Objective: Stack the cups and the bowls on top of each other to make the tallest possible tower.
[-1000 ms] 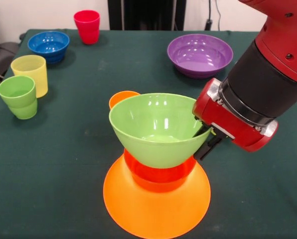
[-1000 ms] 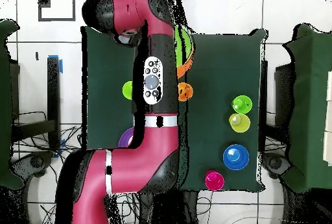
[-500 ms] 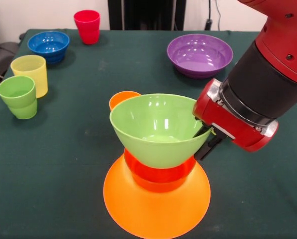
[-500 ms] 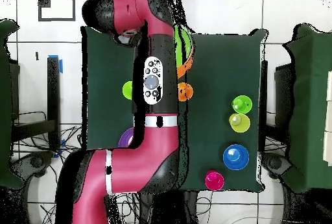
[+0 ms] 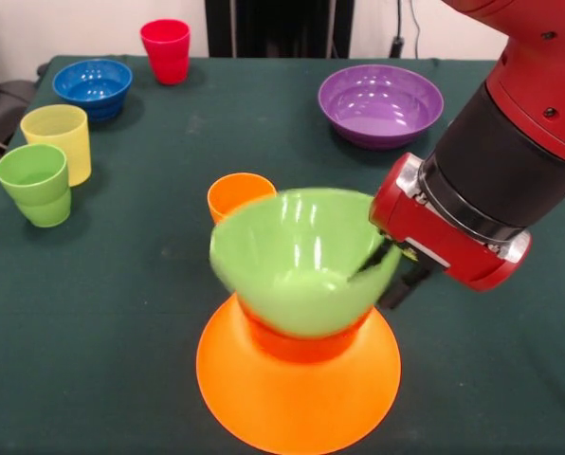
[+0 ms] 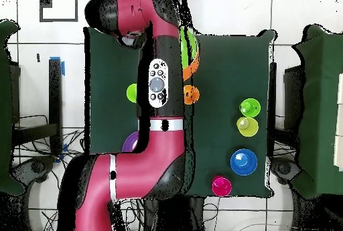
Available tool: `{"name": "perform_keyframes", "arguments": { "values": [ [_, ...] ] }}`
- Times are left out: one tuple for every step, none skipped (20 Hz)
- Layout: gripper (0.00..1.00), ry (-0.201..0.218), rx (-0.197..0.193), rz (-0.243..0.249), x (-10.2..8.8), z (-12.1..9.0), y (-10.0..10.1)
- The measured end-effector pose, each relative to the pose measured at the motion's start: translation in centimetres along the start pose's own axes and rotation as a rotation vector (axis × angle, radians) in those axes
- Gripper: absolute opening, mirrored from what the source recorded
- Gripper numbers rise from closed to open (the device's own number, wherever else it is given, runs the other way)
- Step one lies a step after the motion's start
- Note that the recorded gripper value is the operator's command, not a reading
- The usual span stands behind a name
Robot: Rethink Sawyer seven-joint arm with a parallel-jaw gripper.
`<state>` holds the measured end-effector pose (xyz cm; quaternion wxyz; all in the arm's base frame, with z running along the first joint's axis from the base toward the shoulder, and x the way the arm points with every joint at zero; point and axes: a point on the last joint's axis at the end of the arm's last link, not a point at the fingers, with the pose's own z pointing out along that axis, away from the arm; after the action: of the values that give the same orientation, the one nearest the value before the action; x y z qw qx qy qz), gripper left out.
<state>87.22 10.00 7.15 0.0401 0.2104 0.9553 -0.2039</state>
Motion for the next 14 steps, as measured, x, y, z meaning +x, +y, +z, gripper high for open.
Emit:
{"name": "perform_keyframes", "arguments": {
  "values": [
    [1.00, 0.000, 0.000, -0.005, -0.01, 0.00, 0.00],
    [1.00, 0.001, -0.001, -0.015, -0.01, 0.03, -0.01],
    [1.00, 0.002, -0.003, -0.028, -0.01, 0.07, -0.01],
    [1.00, 0.003, -0.004, -0.034, -0.02, 0.07, 0.00],
    [1.00, 0.004, -0.006, -0.041, -0.02, 0.08, 0.01],
    [1.00, 0.005, -0.007, -0.050, 0.00, 0.10, 0.02],
    [1.00, 0.008, -0.009, -0.059, 0.03, 0.13, 0.04],
    [1.00, 0.009, -0.009, -0.062, 0.05, 0.14, 0.06],
    [1.00, 0.011, -0.010, -0.064, 0.07, 0.14, 0.07],
    [1.00, 0.013, -0.011, -0.067, 0.10, 0.16, 0.09],
    [1.00, 0.017, -0.014, -0.072, 0.16, 0.17, 0.15],
    [1.00, 0.021, -0.017, -0.075, 0.22, 0.18, 0.21],
    [1.00, 0.023, -0.018, -0.077, 0.27, 0.18, 0.25],
    [1.00, 0.032, -0.025, -0.081, 0.42, 0.19, 0.41]
  ]
}}
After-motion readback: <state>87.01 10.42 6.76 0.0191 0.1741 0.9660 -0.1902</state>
